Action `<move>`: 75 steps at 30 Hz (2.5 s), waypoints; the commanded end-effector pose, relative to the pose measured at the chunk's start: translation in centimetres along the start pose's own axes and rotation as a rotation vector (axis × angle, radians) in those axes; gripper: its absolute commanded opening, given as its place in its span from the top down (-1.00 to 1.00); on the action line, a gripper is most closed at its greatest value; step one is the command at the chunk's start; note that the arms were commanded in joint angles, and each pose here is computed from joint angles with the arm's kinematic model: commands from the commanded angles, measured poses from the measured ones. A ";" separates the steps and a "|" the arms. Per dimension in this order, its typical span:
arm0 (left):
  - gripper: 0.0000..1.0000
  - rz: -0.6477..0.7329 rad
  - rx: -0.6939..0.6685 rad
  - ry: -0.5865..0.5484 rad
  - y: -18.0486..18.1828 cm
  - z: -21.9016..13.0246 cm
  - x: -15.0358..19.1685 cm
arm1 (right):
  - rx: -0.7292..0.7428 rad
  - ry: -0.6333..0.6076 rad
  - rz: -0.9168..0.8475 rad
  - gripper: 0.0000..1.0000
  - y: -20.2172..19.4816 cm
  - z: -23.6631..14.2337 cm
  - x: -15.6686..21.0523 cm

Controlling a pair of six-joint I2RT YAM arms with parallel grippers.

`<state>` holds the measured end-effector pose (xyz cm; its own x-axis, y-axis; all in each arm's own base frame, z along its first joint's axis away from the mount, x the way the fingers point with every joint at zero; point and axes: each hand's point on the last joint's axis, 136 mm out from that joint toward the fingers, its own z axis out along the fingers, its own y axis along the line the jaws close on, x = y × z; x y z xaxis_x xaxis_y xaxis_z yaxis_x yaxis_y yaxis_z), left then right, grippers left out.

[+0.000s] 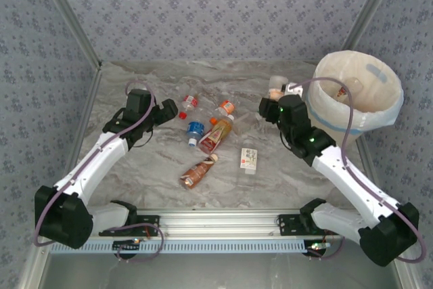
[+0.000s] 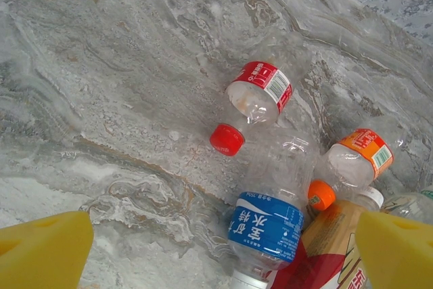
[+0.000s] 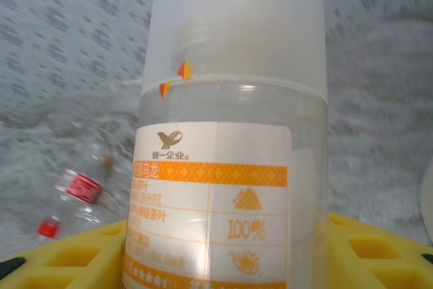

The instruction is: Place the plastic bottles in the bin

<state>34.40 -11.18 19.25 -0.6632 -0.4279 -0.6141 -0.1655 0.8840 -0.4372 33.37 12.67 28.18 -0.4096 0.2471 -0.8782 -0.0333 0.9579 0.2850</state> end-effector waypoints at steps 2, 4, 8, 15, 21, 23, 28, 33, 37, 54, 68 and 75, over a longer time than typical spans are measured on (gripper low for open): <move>-0.99 -0.011 0.011 -0.019 -0.7 -0.2 -1.2 | -0.072 -0.051 -0.099 -0.11 1.5 -2.5 -5.4; -0.99 -0.013 0.014 -0.014 -0.8 0.0 -1.1 | -0.082 -0.069 -0.115 -0.11 1.4 -2.9 -7.1; -0.99 -0.011 0.016 -0.007 -0.8 0.1 -1.0 | -0.087 -0.129 -0.095 -0.11 0.6 -4.2 -12.0; -0.99 -0.008 0.001 -0.009 -0.4 0.0 -0.8 | 0.035 -0.160 -0.026 -0.11 -5.3 -4.5 -16.3; -0.99 -0.010 -0.005 -0.009 -0.2 0.2 -0.8 | 0.149 -0.088 0.043 -0.14 -10.9 -5.0 -17.0; -0.99 -0.012 -0.003 -0.007 -0.3 0.3 -0.8 | 0.195 -0.063 0.079 -0.14 -12.9 -4.9 -16.5; -0.99 -0.017 0.009 0.004 -0.5 0.6 -0.7 | 0.322 -0.030 0.147 -0.16 -17.3 -5.4 -15.1; -0.99 -0.015 0.009 0.006 -0.5 0.4 -0.6 | 0.480 0.019 0.163 -0.20 -21.2 -6.0 -13.2; -0.99 -0.013 -0.003 0.005 -0.1 0.4 -0.3 | 0.609 0.074 0.130 -0.24 -23.7 -6.4 -11.8; -0.99 -0.013 -0.011 0.018 0.0 0.7 -0.1 | 0.736 0.074 0.109 -0.89 -25.1 -7.5 -10.9; -0.99 -0.011 -0.015 0.040 0.0 1.2 0.2 | 0.305 0.001 0.035 -1.00 -15.8 -6.2 -12.0; -0.99 -0.007 -0.014 0.071 -0.2 1.8 0.5 | 0.008 -0.007 -0.029 -1.00 -7.2 -4.9 -11.6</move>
<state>34.80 -11.65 16.39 -0.7182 -0.4099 -0.5623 -0.1883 0.8924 -0.4100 33.55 -1.04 37.60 -0.4069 0.2414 -0.8810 0.0930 0.9704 0.2229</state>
